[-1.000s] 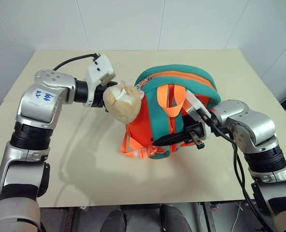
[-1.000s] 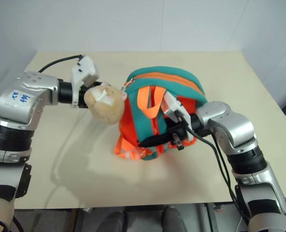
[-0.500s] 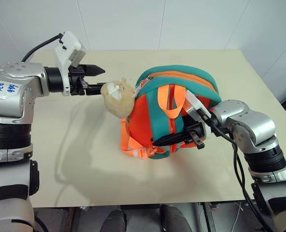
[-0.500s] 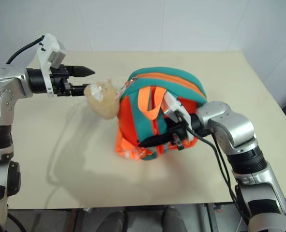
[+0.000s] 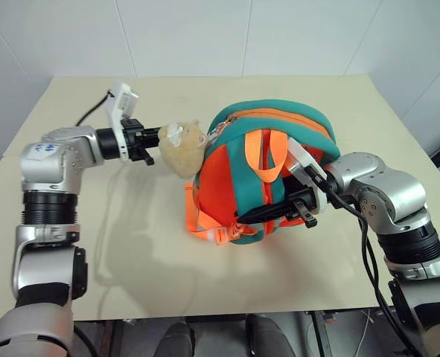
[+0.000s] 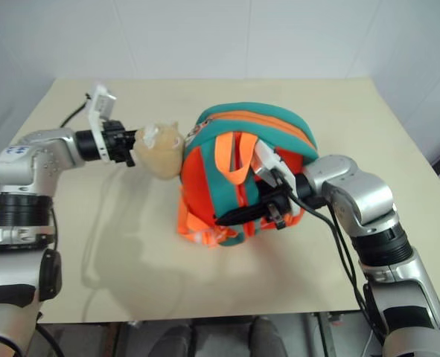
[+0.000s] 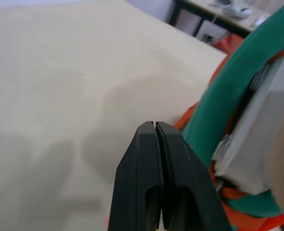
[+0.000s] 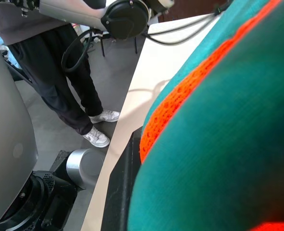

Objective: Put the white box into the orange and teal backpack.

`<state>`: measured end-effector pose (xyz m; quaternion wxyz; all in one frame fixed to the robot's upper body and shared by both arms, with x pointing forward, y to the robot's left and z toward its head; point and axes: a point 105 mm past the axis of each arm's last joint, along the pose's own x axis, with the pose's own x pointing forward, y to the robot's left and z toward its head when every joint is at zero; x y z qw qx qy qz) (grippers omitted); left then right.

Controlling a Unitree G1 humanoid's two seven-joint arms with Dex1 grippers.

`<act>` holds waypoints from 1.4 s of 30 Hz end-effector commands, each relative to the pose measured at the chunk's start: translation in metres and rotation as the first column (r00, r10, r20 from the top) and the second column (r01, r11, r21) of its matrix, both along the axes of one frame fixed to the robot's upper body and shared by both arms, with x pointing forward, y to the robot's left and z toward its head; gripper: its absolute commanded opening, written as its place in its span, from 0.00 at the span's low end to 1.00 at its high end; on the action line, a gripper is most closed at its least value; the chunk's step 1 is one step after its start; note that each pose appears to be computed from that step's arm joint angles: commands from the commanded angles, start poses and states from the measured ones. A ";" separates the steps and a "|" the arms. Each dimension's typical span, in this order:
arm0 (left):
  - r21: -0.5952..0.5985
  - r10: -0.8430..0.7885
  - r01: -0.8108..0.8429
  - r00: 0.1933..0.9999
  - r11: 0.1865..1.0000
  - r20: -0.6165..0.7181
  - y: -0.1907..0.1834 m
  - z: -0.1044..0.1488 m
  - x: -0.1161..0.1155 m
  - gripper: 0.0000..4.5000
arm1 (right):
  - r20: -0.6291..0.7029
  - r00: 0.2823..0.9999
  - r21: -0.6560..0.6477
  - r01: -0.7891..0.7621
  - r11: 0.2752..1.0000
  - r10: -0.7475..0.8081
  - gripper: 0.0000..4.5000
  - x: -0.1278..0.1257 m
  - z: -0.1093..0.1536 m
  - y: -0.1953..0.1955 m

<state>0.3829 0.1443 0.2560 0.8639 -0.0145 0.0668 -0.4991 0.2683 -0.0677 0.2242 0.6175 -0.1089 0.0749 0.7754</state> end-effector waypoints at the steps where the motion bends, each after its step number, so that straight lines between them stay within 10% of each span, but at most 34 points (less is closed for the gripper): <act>1: -0.015 -0.103 0.103 0.993 0.995 0.055 -0.018 0.018 -0.007 0.01 | 0.032 0.999 0.003 -0.017 1.000 0.016 0.12 -0.004 0.009 0.000; 19: 0.076 -0.414 0.416 0.909 0.906 -0.042 -0.059 0.013 -0.071 0.01 | 0.034 0.999 0.001 0.006 1.000 -0.006 0.12 -0.006 0.008 -0.003; 34: 0.266 -0.305 0.315 0.949 0.911 -0.082 -0.106 -0.026 -0.029 0.01 | 0.037 0.999 0.002 -0.011 1.000 0.011 0.12 -0.005 0.006 0.003; 42: 0.297 -0.323 0.299 0.946 0.907 0.033 -0.093 0.011 -0.045 0.01 | 0.036 0.999 0.002 -0.002 1.000 0.002 0.12 -0.005 0.006 0.002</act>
